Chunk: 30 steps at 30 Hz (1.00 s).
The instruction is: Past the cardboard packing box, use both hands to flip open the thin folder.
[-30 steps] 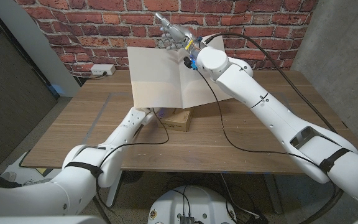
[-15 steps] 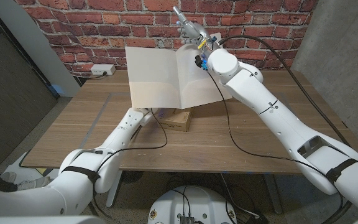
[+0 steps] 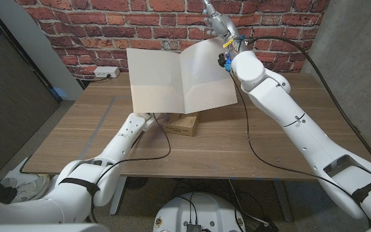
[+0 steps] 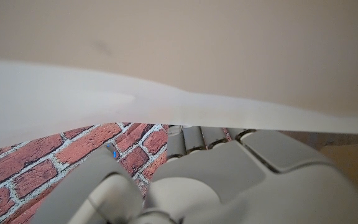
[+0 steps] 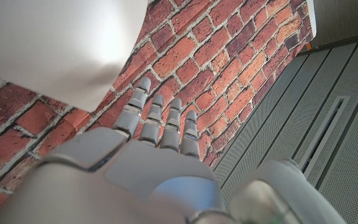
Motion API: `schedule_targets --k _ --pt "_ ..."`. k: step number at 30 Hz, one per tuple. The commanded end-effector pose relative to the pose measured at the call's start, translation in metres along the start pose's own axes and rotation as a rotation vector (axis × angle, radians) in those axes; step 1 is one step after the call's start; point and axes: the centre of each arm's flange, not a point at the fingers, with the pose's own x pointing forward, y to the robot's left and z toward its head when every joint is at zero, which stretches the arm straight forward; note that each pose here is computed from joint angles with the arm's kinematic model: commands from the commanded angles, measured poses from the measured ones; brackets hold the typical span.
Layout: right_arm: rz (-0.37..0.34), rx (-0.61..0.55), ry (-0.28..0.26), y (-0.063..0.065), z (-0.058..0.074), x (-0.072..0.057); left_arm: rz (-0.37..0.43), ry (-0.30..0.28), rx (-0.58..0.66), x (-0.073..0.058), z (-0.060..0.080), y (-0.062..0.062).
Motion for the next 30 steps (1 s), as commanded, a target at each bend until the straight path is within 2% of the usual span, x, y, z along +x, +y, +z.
schedule_targets --k 1,7,13,22,30 --pt "-0.118 -0.008 -0.006 -0.051 -0.005 -0.033 0.014 -0.002 0.009 -0.003 0.002 0.0" --pt "-0.152 0.002 -0.022 -0.065 -0.008 -0.046 0.009 0.012 0.008 0.0 -0.002 -0.003" --pt "-0.196 0.001 -0.018 -0.075 -0.012 -0.058 0.019 0.021 0.008 -0.002 -0.006 -0.002" --pt "-0.23 0.007 0.007 -0.079 -0.027 -0.07 0.035 0.016 0.014 -0.01 -0.004 0.0" --pt "-0.235 0.04 -0.022 -0.075 -0.03 -0.067 0.049 0.008 0.013 -0.013 -0.004 0.003"
